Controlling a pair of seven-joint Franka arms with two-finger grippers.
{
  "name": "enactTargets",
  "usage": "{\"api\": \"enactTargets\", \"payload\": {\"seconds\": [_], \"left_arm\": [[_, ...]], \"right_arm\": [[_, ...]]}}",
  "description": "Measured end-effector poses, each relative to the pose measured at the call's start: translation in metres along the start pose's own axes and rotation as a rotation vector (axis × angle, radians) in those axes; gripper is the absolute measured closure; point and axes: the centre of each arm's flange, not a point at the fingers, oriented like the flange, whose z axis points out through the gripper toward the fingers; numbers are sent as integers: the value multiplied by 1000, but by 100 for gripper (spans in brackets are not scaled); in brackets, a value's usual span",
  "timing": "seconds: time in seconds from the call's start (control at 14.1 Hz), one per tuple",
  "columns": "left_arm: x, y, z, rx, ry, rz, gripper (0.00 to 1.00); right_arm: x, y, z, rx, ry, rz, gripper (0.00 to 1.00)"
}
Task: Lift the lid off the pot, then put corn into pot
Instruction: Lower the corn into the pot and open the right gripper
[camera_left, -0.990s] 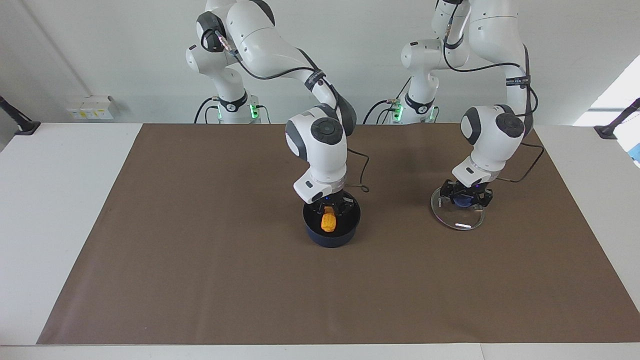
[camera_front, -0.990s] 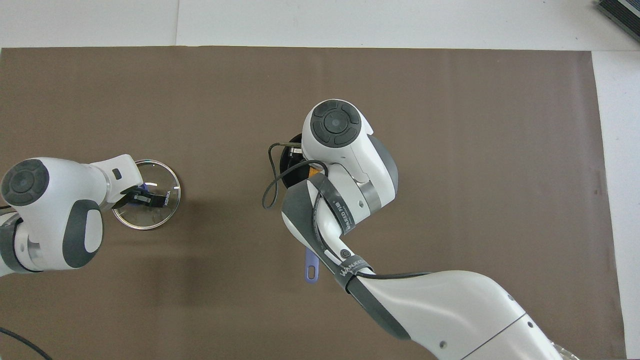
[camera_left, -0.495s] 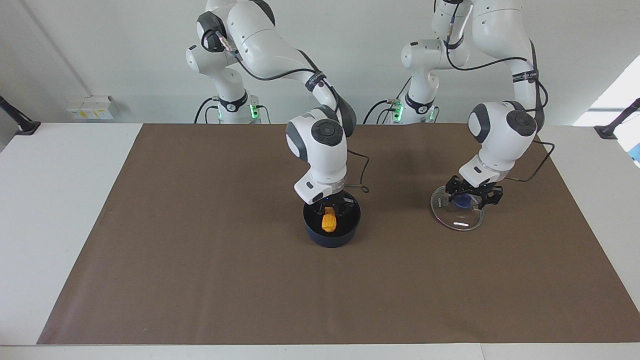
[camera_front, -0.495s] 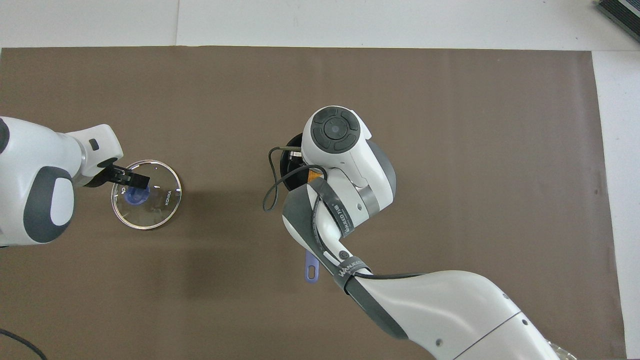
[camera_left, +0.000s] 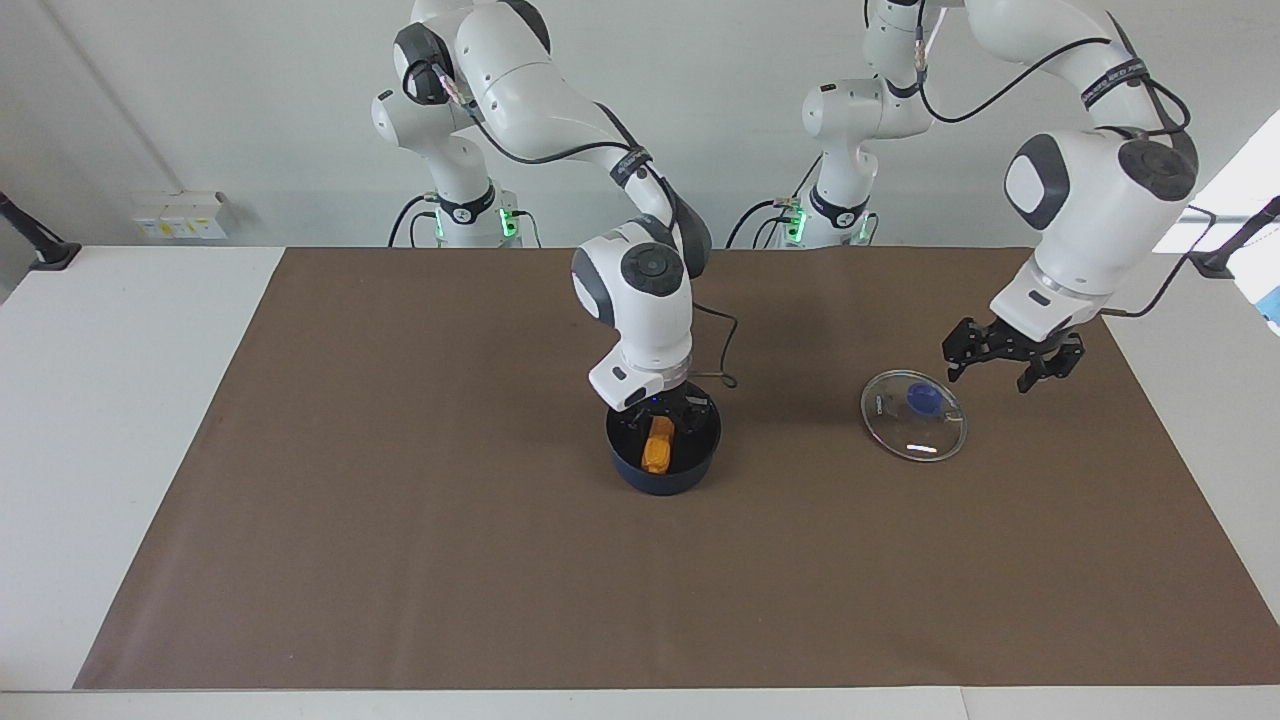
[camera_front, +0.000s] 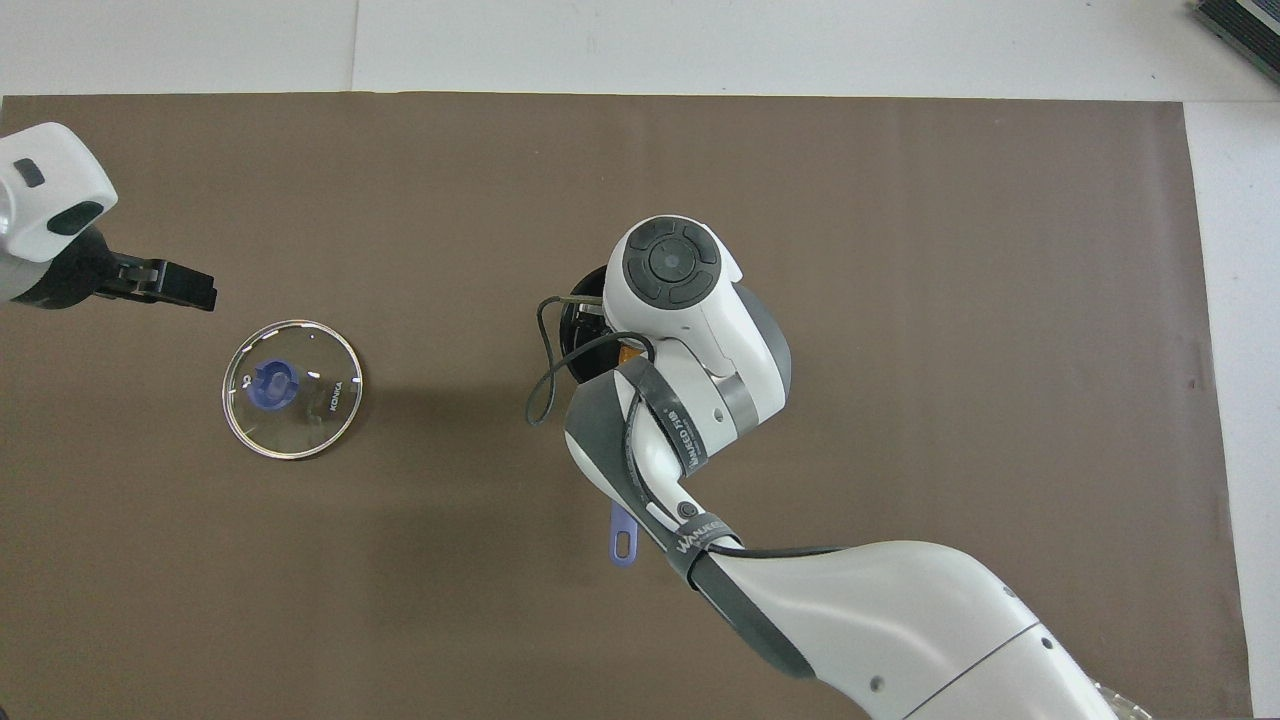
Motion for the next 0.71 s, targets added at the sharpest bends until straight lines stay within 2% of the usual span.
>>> {"api": "enactTargets", "payload": {"seconds": [0.28,0.49,0.71], "left_arm": [[-10,15,-38,-2,-2,-21,0],[-37,22,-68,0,-25,-24,0],[-46,19,-74,1,-32,-29,0]], "right_arm": [[16,16,-58,31,46,31,0],[21,52,-133,24,37,67,0],[23,98,-195,8,20,40,0]]}}
